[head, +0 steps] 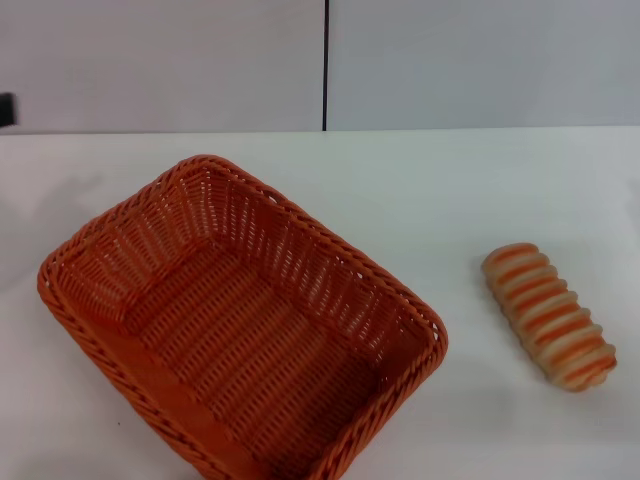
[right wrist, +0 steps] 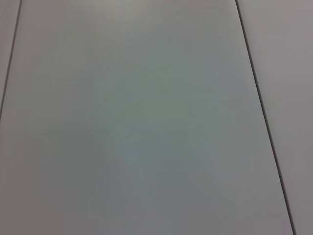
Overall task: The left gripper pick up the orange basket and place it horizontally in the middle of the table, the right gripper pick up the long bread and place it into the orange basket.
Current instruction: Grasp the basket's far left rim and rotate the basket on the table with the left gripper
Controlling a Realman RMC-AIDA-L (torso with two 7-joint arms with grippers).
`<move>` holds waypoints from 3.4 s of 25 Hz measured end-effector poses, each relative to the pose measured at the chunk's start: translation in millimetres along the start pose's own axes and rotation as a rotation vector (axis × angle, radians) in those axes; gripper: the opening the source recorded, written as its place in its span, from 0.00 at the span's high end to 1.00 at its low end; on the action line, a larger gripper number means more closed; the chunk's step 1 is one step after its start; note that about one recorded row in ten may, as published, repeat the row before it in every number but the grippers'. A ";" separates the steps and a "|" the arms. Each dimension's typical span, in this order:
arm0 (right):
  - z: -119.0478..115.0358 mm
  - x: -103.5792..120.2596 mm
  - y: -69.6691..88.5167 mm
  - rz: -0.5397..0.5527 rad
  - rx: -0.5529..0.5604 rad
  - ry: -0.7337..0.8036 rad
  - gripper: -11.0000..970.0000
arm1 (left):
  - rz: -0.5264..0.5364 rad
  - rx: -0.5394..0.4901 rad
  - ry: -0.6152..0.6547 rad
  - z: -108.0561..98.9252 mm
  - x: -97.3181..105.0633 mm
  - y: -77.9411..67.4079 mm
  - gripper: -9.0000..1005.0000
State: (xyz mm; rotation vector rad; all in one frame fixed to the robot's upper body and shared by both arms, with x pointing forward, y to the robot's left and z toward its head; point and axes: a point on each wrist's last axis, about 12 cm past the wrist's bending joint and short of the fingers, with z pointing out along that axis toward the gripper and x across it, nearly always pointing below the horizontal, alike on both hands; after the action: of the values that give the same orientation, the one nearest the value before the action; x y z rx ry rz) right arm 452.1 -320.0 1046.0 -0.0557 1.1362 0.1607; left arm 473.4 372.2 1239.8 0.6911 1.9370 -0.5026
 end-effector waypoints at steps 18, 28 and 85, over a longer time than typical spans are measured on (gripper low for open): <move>3.5 0.9 -3.3 -0.014 0.003 0.009 0.34 | 0.189 -0.062 0.564 116.1 -57.3 -39.5 0.19; 9.7 5.9 -2.5 -0.013 -0.008 0.042 0.34 | 0.209 -0.068 0.671 154.8 -44.6 -53.3 0.19; 9.8 14.7 -7.3 -0.020 0.028 0.118 0.34 | 0.347 -0.051 0.814 209.8 -19.2 -62.6 0.71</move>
State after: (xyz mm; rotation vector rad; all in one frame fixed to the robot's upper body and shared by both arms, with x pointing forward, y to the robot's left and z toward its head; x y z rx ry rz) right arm 468.1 -324.5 1036.5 -0.0523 1.2546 0.1256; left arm 578.5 192.5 1169.3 1.3079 2.4734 0.0767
